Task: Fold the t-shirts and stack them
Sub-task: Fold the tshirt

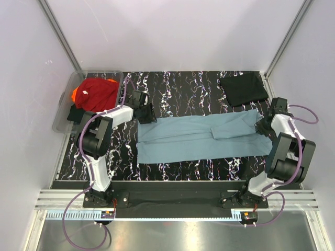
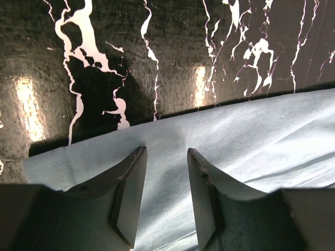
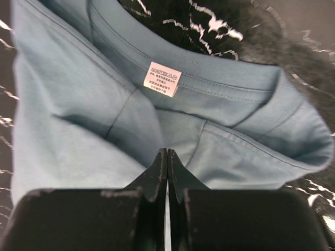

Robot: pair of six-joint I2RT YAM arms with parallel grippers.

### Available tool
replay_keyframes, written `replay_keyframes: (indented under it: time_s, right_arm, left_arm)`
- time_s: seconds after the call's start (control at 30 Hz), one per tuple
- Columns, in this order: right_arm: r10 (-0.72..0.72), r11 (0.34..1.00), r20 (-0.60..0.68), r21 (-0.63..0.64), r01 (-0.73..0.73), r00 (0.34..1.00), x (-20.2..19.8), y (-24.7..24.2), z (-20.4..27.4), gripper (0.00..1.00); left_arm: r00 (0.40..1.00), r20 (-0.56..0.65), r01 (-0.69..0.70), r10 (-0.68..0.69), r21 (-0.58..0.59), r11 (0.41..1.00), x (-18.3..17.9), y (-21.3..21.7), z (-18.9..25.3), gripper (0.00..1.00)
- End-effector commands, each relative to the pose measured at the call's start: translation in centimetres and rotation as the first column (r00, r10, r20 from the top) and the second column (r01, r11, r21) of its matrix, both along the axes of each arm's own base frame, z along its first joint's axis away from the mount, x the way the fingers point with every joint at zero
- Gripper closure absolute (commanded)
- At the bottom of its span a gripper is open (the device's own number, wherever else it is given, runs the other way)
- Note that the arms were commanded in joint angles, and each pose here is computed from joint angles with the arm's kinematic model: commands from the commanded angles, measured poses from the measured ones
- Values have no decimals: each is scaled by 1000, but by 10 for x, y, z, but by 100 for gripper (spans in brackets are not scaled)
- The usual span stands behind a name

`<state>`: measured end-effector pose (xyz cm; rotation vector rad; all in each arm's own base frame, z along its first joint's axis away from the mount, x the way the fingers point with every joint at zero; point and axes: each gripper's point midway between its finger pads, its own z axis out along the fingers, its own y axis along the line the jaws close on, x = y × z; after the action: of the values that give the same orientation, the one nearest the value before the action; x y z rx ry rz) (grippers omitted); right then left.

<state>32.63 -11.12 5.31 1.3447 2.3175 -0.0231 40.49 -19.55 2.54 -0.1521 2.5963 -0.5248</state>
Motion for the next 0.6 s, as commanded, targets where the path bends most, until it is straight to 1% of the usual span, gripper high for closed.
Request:
replay_keyframes:
  time_s: [0.0, 0.17, 0.37, 0.57]
  right_arm:
    - [-31, 997, 36, -75, 34, 999, -9, -15, 23, 100]
    - [-46, 995, 11, -89, 47, 999, -18, -16, 20, 100]
    - [-45, 998, -42, -55, 42, 998, -28, -10, -3, 100]
    - [-46, 998, -45, -36, 45, 998, -30, -6, -14, 100]
  left_arm:
    - [1000, -8, -29, 30, 36, 999, 4, 7, -14, 57]
    - [999, -12, -34, 34, 37, 999, 4, 8, -16, 57]
    - [999, -16, -45, 46, 53, 998, 3, 14, -19, 57]
    - [998, -17, -58, 59, 61, 996, 4, 17, -17, 57]
